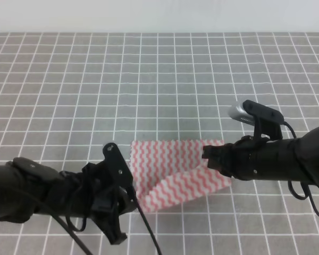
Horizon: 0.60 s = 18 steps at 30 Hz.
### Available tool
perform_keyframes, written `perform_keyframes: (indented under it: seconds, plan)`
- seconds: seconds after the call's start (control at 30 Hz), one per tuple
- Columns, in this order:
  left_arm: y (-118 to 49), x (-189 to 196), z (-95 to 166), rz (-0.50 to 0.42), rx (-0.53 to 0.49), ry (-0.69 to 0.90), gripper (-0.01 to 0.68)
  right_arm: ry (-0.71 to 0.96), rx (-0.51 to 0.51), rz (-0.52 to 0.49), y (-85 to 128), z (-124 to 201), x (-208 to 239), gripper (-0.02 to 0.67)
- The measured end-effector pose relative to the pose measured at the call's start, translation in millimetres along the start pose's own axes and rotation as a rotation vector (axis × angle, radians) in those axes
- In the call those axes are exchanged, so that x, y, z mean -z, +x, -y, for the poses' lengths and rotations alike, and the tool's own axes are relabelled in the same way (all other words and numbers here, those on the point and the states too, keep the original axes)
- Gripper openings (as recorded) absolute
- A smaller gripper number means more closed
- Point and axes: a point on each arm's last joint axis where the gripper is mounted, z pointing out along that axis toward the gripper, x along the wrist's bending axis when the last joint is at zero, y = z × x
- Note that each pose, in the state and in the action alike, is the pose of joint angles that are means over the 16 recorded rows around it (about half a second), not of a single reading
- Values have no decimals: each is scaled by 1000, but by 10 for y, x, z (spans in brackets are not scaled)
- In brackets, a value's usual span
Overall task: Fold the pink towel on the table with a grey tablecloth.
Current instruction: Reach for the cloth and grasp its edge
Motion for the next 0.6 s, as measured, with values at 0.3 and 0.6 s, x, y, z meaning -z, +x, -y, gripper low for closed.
perform_keyframes:
  seconds: [0.3, 0.6]
  plan:
    - [132, 19, -118, -86, 94, -43, -1, -39, -4, 23, -21, -36, 1, -15]
    - [293, 1, -261, -150, 121, -71, -2, -82, -5, 50, -46, -74, 2, -15]
